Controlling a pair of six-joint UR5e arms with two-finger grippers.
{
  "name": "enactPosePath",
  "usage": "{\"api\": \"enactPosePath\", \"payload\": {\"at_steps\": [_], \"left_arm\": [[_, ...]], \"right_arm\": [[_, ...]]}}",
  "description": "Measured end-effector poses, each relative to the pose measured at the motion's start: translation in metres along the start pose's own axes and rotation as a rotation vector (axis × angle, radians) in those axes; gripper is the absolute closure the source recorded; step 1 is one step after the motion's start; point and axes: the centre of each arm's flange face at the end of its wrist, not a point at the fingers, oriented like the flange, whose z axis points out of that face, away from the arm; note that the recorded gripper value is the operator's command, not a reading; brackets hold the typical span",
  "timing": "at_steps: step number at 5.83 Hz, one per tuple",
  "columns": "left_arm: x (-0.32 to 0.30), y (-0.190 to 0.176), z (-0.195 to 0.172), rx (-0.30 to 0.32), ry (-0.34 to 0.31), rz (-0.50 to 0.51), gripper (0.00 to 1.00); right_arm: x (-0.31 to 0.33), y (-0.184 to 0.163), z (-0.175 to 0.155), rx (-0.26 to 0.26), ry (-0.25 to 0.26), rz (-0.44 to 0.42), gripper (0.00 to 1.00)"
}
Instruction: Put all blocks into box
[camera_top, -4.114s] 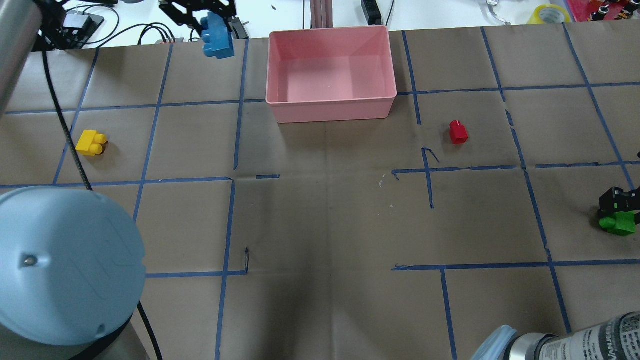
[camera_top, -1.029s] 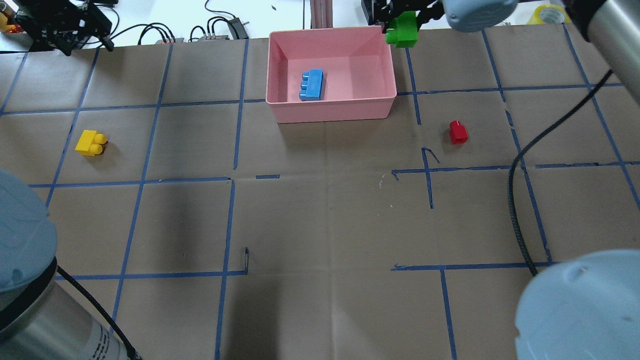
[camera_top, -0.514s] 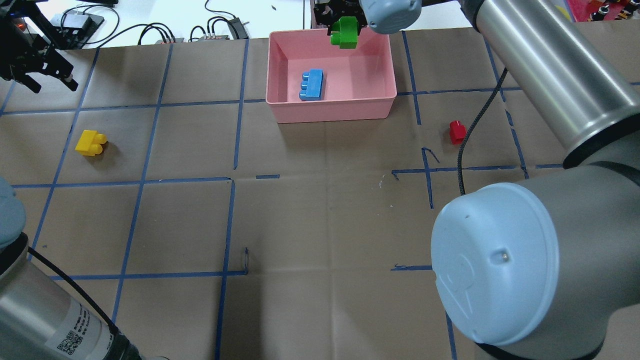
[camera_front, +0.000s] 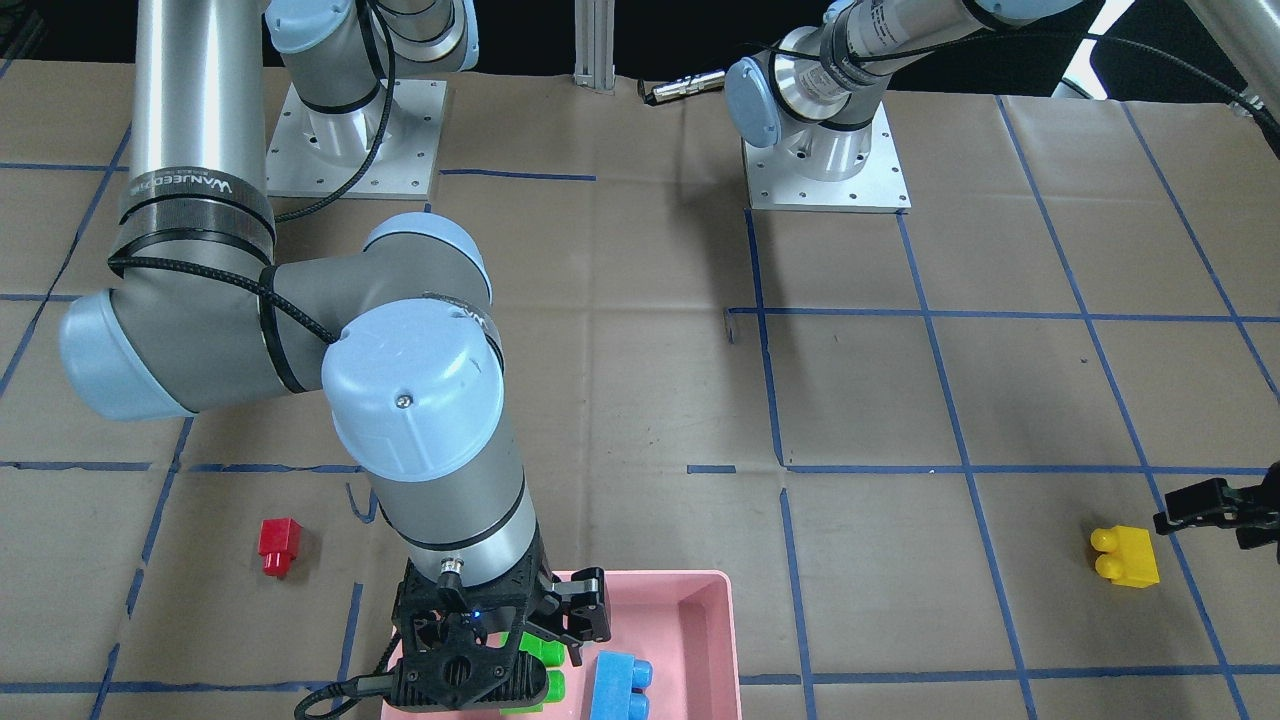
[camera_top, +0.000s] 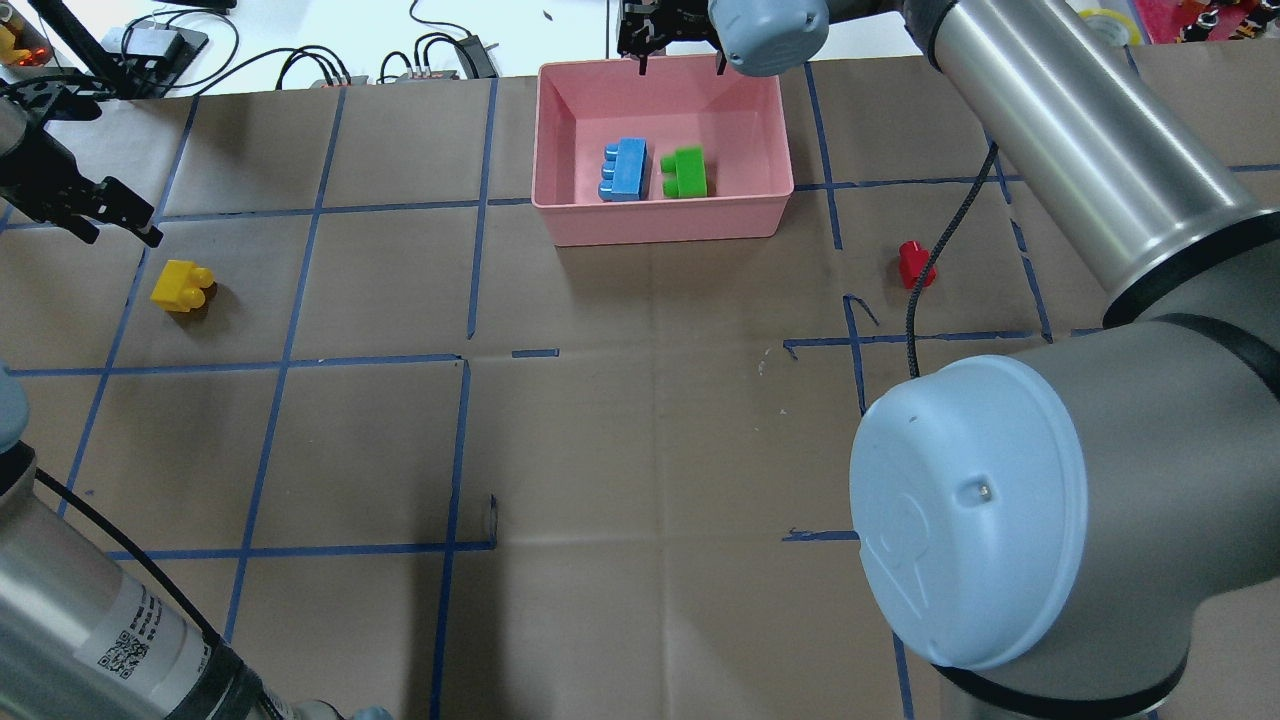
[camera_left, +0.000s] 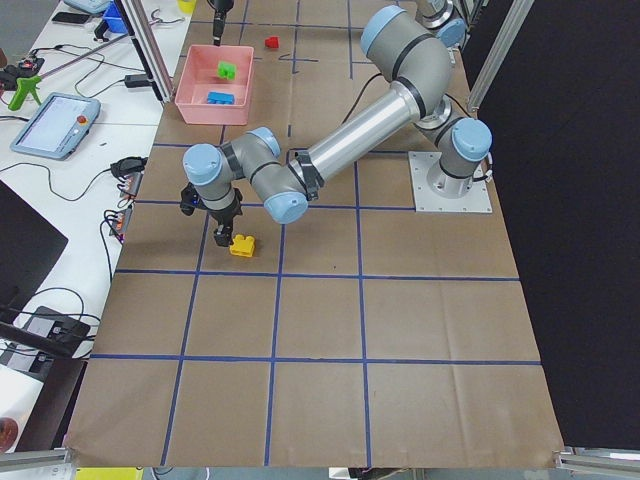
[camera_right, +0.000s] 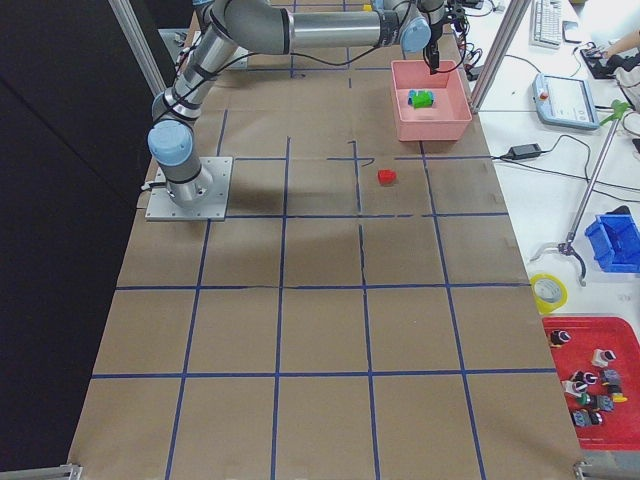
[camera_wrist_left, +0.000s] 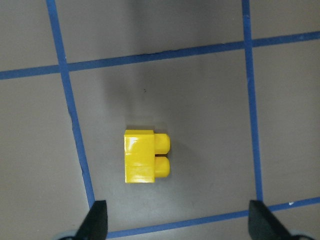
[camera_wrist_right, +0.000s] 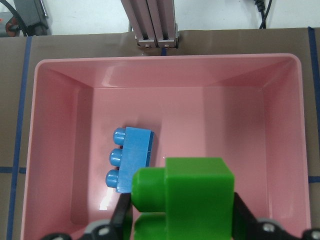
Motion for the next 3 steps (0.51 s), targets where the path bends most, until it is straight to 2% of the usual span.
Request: {"api": "enactPosePath", "payload": {"at_steps": [2,3], "left_arm": [[0.007,0.009,0.049,0.024,-0.015,0.006,0.02],[0.008,0.012,0.069,0.031,-0.02,0.011,0.02]], "right_arm": [[0.021,-0.008,-0.015,0.035,0.012,-0.025,0.01],[0.054,-0.013,-0.04,0.026,0.037,-0.04,0.09]]}}
